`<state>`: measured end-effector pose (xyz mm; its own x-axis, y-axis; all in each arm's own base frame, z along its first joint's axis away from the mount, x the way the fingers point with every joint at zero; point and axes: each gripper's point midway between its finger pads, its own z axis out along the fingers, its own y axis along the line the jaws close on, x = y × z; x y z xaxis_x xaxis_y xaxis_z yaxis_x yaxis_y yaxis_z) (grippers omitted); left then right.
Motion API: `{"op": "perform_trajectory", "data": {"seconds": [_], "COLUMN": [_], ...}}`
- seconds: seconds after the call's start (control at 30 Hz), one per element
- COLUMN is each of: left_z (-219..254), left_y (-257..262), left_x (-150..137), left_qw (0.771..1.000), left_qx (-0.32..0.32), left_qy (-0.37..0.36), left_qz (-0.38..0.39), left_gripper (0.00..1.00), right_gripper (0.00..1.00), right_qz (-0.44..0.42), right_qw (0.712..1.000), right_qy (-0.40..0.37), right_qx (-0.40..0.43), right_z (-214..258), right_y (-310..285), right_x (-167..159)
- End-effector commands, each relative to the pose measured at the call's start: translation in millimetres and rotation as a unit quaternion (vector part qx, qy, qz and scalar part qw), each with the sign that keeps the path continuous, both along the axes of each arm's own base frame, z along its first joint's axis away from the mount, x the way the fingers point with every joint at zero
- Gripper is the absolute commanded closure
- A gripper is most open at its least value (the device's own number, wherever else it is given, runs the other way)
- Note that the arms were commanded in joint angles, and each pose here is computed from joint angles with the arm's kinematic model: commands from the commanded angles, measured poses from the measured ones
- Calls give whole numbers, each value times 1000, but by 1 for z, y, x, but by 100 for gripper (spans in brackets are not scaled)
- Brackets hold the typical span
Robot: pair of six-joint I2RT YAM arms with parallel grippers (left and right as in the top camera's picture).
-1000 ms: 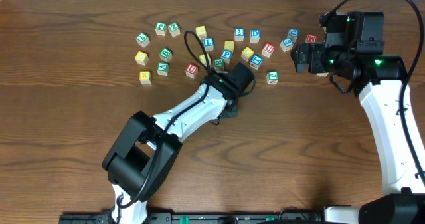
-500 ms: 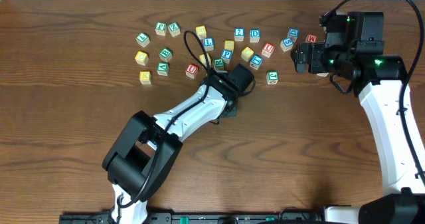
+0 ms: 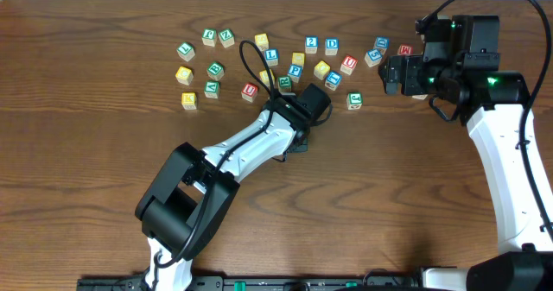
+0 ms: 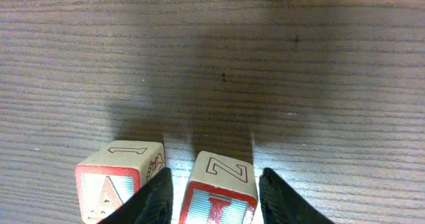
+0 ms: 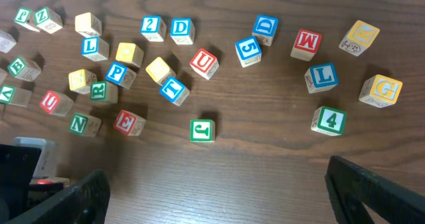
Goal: Spell out AI2
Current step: 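Place the red I block right of the A block and release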
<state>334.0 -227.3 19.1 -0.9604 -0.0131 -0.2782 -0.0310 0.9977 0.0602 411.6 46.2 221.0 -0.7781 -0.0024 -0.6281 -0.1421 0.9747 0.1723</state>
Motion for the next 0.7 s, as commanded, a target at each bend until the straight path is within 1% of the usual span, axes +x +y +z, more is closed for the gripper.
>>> {"op": "perform_trajectory", "data": {"seconds": [0.0, 0.2, 0.37, 0.5, 0.53, 0.67], "left_z": [-6, -3, 21, 59, 70, 126], "left_y": [7, 6, 1, -6, -7, 2], "left_x": [1, 2, 7, 16, 19, 30], "left_qw": [1000, 1000, 1000, 997, 996, 990], "left_qx": [15, 12, 3, -18, -24, -59], "left_qy": [0, -3, -18, -56, -67, -124], "left_qz": [6, 6, -9, -44, -49, -46], "left_gripper": [55, 54, 54, 53, 51, 47], "right_gripper": [1, 1, 1, 1, 1, 1], "right_qz": [-7, -7, -7, -7, -7, -4], "right_qw": [1000, 1000, 1000, 1000, 1000, 1000], "right_qy": [4, 2, 2, 1, 1, -8], "right_qx": [3, 3, 3, 3, 4, 7], "right_z": [-3, -2, -2, -2, -2, 1], "right_y": [-2, -2, -2, -2, -2, -1], "right_x": [0, 1, 1, 1, 1, 4]}}
